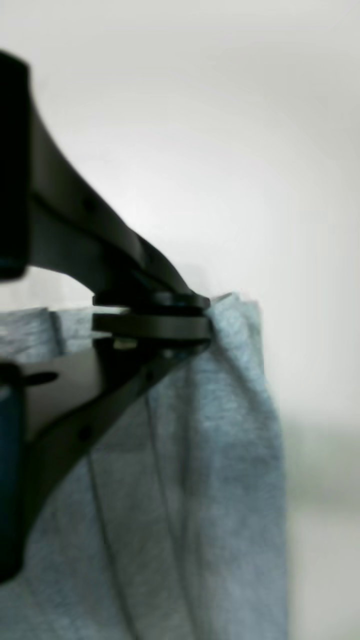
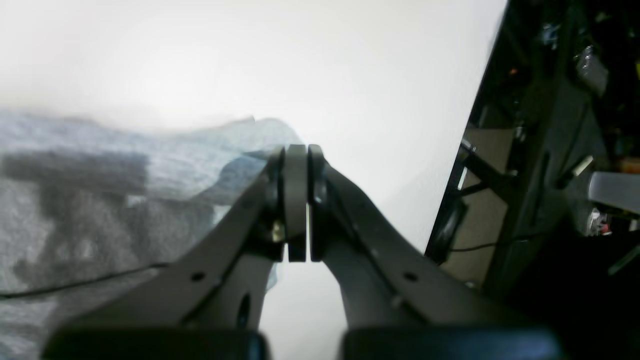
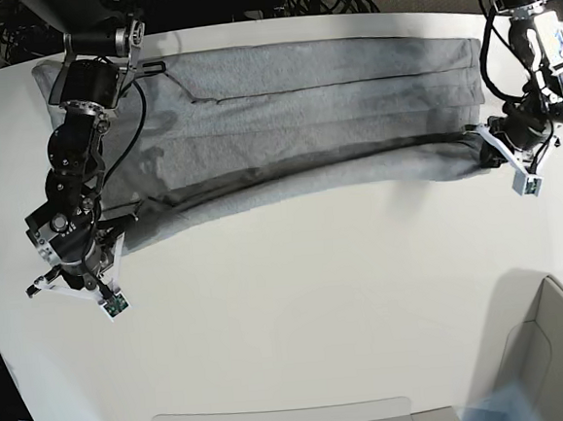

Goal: Fold the T-shirt properly
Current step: 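Lift the hem with both grippers and fold it over toward the collar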

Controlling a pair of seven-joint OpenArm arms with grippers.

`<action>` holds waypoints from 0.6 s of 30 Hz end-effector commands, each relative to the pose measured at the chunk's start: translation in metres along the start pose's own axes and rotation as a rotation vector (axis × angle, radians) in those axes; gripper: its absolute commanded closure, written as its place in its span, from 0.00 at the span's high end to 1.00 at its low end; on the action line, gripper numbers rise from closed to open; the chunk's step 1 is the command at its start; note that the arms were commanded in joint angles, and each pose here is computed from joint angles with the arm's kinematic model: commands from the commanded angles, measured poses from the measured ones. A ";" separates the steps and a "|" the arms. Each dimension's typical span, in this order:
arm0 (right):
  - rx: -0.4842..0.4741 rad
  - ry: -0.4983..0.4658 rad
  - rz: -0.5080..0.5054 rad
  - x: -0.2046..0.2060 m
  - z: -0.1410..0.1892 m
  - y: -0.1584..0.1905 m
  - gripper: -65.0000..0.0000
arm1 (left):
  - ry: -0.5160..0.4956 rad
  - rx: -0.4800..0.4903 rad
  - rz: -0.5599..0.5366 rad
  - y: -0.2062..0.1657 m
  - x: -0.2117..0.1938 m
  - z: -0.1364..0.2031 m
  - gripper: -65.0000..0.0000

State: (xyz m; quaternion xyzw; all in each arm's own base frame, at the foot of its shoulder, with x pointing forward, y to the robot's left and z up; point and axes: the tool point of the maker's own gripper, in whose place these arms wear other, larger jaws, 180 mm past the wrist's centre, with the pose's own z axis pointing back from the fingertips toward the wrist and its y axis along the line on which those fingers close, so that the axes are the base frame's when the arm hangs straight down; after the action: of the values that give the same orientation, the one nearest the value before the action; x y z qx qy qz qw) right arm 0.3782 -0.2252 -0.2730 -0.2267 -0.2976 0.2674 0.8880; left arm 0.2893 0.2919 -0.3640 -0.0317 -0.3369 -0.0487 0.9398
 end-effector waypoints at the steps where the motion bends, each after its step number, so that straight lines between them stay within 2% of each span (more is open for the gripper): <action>1: -0.035 -0.001 0.010 0.000 0.007 -0.011 0.00 | -0.046 0.012 -0.029 0.003 0.015 0.009 0.00; 18: -0.010 0.093 0.054 -0.059 0.024 0.027 0.00 | 0.045 0.007 -0.035 -0.002 -0.028 0.014 0.00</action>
State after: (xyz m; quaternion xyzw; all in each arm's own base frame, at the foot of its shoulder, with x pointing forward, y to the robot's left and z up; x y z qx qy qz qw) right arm 0.3088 -0.2309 -0.3063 -0.2390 -0.2386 0.2782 0.8992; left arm 0.2491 0.2870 -0.3844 -0.0308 -0.2961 -0.0598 0.9528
